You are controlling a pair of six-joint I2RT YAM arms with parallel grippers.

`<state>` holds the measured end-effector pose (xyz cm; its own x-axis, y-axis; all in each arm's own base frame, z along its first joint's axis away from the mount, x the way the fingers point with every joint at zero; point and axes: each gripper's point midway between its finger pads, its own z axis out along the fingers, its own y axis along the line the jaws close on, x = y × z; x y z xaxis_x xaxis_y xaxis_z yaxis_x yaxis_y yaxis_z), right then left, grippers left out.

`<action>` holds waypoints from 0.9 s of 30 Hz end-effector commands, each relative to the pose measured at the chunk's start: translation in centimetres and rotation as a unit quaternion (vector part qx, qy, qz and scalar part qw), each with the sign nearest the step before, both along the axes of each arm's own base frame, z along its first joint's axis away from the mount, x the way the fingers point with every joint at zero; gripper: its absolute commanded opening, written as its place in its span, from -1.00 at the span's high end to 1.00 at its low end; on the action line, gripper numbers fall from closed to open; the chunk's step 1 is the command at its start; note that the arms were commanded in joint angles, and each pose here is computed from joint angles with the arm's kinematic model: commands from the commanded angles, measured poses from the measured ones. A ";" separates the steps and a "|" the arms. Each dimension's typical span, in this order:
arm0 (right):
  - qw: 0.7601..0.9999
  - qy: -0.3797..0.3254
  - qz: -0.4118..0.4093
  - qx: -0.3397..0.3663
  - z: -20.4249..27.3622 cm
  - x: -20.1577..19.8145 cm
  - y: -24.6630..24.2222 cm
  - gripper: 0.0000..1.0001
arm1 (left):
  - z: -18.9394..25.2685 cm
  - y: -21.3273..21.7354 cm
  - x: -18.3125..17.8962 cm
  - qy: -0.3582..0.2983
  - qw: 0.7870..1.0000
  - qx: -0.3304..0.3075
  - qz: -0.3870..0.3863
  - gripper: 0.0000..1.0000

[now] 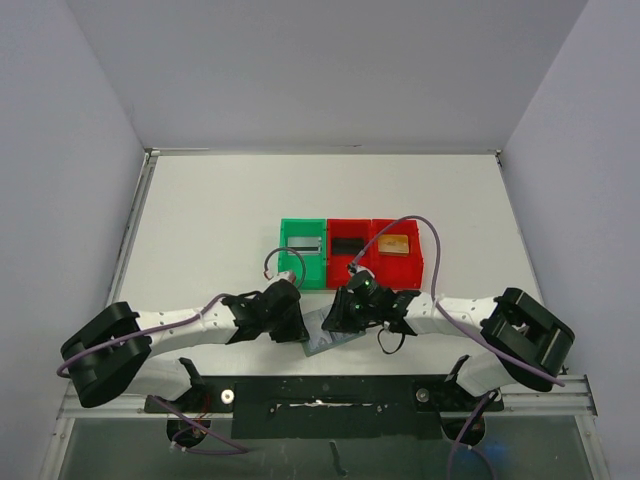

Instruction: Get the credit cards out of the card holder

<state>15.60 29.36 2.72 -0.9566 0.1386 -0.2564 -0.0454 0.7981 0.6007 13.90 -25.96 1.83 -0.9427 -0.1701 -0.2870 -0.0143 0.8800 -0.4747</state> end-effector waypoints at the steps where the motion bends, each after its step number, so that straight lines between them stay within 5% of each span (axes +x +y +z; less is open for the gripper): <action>1: 0.997 -0.026 0.007 0.074 3.0 0.6 2.0 0.60 | -2.8 2.9 0.3 -0.006 0.996 0.091 0.000 0.65; 10: 0.997 -0.017 -0.020 0.079 2.6 0.7 1.6 0.70 | -2.7 2.9 0.2 -0.005 0.996 0.090 -0.003 0.74; 19: 0.999 -0.029 -0.034 -0.031 1.8 1.3 -1.1 0.54 | -3.2 3.3 -0.3 -0.003 0.996 0.088 -0.008 0.76; 27: 1.000 -0.011 0.004 -0.020 0.7 0.2 1.3 0.52 | -3.3 3.2 -0.2 -0.003 0.996 0.092 -0.014 0.77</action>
<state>15.70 28.62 2.74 -0.9521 0.1523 -0.2653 -0.0168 0.8398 0.5427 13.81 -25.76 1.60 -0.9478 -0.1302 -0.2910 0.0137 0.8953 -0.4452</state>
